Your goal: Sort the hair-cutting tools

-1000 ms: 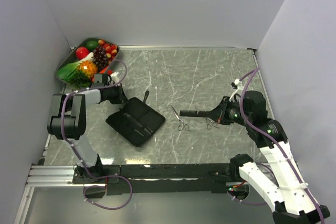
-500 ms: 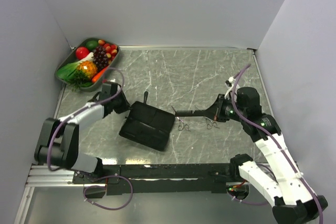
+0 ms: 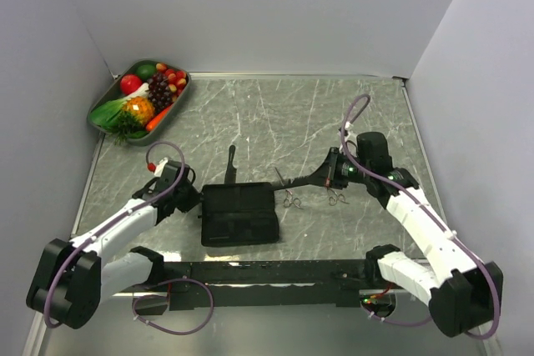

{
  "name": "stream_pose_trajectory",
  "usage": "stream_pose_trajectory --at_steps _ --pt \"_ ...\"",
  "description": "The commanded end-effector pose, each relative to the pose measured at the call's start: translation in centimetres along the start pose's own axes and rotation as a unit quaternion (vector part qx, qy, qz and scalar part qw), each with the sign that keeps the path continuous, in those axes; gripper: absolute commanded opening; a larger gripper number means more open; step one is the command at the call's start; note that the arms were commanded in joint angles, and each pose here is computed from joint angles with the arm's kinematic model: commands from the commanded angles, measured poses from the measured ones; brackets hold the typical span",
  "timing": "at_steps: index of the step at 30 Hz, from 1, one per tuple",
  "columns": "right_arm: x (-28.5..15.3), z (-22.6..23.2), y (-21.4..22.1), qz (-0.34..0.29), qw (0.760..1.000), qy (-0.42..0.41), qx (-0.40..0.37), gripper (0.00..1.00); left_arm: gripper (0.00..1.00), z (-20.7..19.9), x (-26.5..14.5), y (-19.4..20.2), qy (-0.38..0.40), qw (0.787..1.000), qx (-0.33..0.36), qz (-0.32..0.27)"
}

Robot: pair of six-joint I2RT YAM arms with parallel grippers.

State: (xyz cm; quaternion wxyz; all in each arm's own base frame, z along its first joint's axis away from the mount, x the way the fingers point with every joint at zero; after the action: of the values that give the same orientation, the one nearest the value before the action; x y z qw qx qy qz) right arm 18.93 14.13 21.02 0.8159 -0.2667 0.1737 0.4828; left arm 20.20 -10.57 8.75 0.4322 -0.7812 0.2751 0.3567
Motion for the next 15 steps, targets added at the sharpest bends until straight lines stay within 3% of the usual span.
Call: stream_pose_trajectory --at_steps 1,15 --pt "1.4 1.1 -0.8 0.015 0.998 -0.043 -0.031 0.0 0.01 0.3 0.7 0.0 -0.008 1.0 0.0 -0.011" --pt "5.8 -0.6 -0.6 0.036 0.999 -0.015 -0.037 0.0 0.01 -0.5 2.4 0.0 -0.003 0.998 0.053 0.018"
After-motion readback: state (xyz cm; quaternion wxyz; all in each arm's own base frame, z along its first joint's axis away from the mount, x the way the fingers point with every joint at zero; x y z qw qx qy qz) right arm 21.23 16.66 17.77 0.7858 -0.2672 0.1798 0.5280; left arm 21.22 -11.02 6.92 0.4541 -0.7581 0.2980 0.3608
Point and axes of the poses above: each gripper's point midway between its finger pads, its own x axis out along the fingers, its own z axis along the line the jaws close on, y = z × x, the point moved 6 cm from there along -x, back along the fingers, and after that the axes turned 14 degrees about x, right-handed, at the moved point
